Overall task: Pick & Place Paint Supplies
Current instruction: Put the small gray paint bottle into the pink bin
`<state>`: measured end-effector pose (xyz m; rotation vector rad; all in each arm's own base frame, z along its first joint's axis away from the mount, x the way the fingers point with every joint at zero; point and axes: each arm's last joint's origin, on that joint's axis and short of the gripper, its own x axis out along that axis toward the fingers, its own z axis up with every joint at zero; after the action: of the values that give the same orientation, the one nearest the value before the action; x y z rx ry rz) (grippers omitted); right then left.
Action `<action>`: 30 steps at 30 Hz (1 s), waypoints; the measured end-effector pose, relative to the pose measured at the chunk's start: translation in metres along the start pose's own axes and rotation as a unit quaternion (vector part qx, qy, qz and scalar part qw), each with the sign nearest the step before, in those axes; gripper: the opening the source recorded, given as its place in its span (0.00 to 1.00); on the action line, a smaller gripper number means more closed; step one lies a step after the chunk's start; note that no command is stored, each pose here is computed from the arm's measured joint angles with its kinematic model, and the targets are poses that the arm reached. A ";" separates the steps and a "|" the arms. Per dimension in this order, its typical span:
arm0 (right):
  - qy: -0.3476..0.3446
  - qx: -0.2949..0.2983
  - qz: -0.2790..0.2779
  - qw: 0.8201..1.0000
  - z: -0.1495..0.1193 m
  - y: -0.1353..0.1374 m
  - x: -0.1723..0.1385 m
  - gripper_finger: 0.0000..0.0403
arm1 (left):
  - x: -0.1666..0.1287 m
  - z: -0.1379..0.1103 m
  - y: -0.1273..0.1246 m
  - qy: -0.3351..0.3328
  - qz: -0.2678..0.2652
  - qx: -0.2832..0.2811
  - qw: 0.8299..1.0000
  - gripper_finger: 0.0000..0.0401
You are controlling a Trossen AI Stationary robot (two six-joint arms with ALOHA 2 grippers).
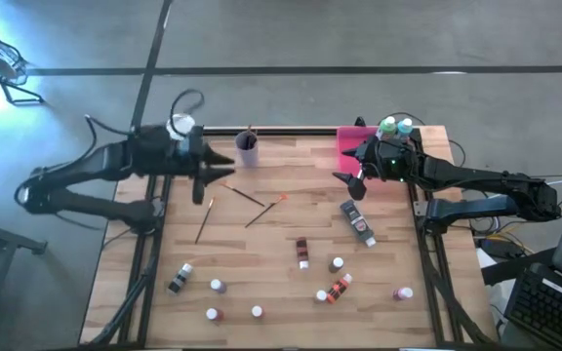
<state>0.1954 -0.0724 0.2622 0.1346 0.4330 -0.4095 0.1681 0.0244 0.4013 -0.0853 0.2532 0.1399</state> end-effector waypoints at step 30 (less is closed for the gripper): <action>0.000 0.000 0.000 1.000 0.000 0.000 0.000 0.90 | 0.006 -0.042 -0.129 0.465 0.205 -0.305 0.805 0.29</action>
<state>0.1954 -0.0725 0.2622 0.1346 0.4330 -0.4099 0.1824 -0.1060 0.3680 -0.7588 1.2186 0.6161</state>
